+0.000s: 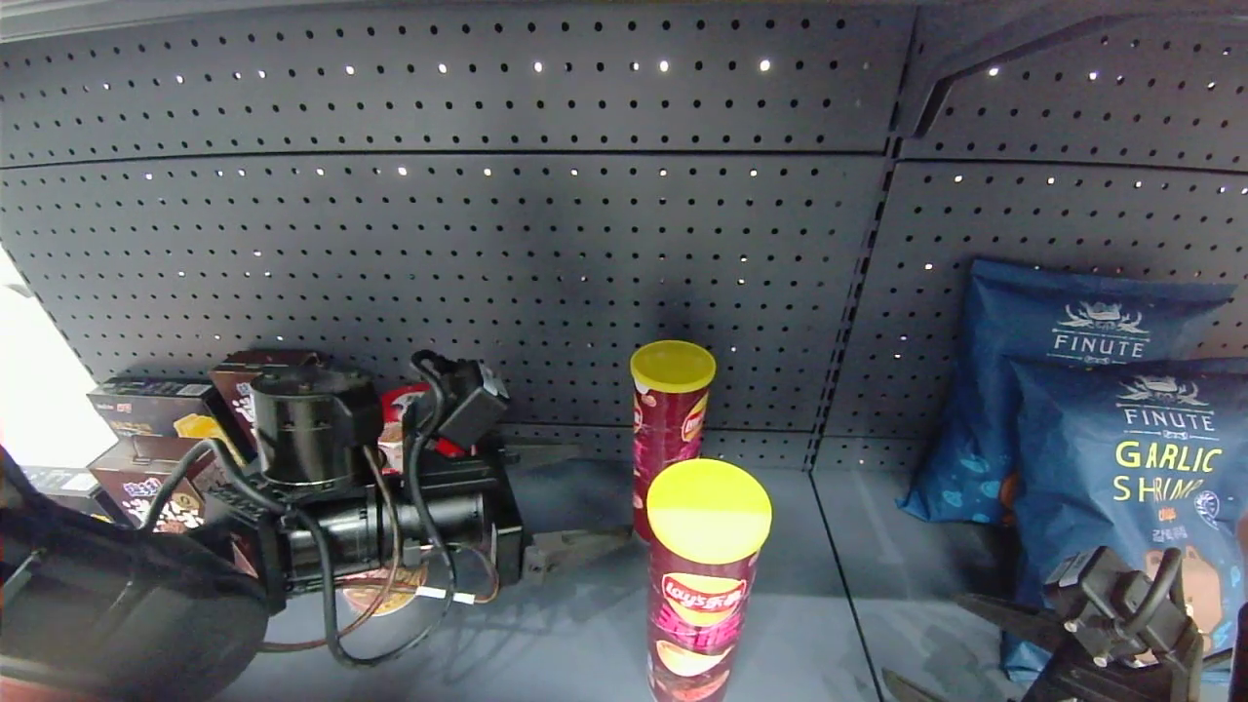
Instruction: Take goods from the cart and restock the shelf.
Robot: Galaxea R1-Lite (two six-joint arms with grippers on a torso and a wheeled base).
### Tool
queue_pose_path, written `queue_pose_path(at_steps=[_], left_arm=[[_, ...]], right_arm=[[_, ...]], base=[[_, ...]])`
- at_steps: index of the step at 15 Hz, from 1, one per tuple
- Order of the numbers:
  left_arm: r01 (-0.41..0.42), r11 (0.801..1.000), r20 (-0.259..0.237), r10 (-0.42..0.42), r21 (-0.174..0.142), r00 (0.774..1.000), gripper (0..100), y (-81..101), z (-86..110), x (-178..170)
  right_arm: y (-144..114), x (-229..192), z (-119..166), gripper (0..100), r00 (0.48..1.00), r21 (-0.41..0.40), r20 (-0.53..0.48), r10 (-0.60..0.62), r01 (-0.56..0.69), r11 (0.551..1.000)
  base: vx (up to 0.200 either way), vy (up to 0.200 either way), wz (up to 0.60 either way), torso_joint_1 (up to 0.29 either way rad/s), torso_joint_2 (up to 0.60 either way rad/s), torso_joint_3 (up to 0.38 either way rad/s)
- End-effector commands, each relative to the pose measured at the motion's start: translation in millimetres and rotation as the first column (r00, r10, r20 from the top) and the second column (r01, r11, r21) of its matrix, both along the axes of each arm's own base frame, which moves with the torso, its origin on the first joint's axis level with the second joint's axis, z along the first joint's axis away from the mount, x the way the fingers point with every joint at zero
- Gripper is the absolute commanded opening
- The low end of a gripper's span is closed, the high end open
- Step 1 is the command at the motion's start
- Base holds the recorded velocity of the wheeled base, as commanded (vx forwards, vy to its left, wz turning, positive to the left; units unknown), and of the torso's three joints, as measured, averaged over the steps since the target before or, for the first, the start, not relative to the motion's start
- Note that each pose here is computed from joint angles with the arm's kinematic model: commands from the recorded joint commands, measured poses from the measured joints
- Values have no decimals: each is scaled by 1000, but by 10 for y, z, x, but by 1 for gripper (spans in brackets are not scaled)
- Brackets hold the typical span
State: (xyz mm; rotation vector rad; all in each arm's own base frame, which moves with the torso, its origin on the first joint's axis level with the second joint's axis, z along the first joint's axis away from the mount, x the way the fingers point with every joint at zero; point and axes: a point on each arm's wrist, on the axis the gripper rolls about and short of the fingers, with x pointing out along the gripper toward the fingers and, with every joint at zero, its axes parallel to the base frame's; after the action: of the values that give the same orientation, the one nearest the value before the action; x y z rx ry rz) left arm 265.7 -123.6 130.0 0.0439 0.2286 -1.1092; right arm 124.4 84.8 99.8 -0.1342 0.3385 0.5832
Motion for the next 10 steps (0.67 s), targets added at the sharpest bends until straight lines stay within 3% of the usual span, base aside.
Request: queue_pose_path(at_steps=[1, 3, 5, 7, 10], left_arm=[[-14, 1000, 31, 14, -11, 999, 100, 97, 125, -193], [-21, 1000, 26, 21, -7, 999, 100, 123, 129, -255], [-86, 996, 18, 86, 18, 996, 100, 113, 104, -227], [-168, 983, -14, 169, 69, 985, 100, 112, 70, -201], [-281, 945, 58, 275, 167, 960, 100, 65, 47, -51]], right_arm=[[12, 12, -18, 100, 1000, -9, -9, 3, -3, 1000], [21, 21, -31, 100, 1000, -15, -13, 6, -6, 1000], [22, 25, -38, 100, 1000, -24, -13, 10, -11, 1000], [29, 35, -48, 100, 1000, -29, -18, 11, -11, 1000], [45, 59, -48, 100, 1000, -29, -18, 11, -11, 1000]], base=[[0, 0, 0, 0, 0, 0], [0, 0, 0, 0, 0, 0], [0, 0, 0, 0, 0, 0], [0, 0, 0, 0, 0, 0], [0, 0, 0, 0, 0, 0]])
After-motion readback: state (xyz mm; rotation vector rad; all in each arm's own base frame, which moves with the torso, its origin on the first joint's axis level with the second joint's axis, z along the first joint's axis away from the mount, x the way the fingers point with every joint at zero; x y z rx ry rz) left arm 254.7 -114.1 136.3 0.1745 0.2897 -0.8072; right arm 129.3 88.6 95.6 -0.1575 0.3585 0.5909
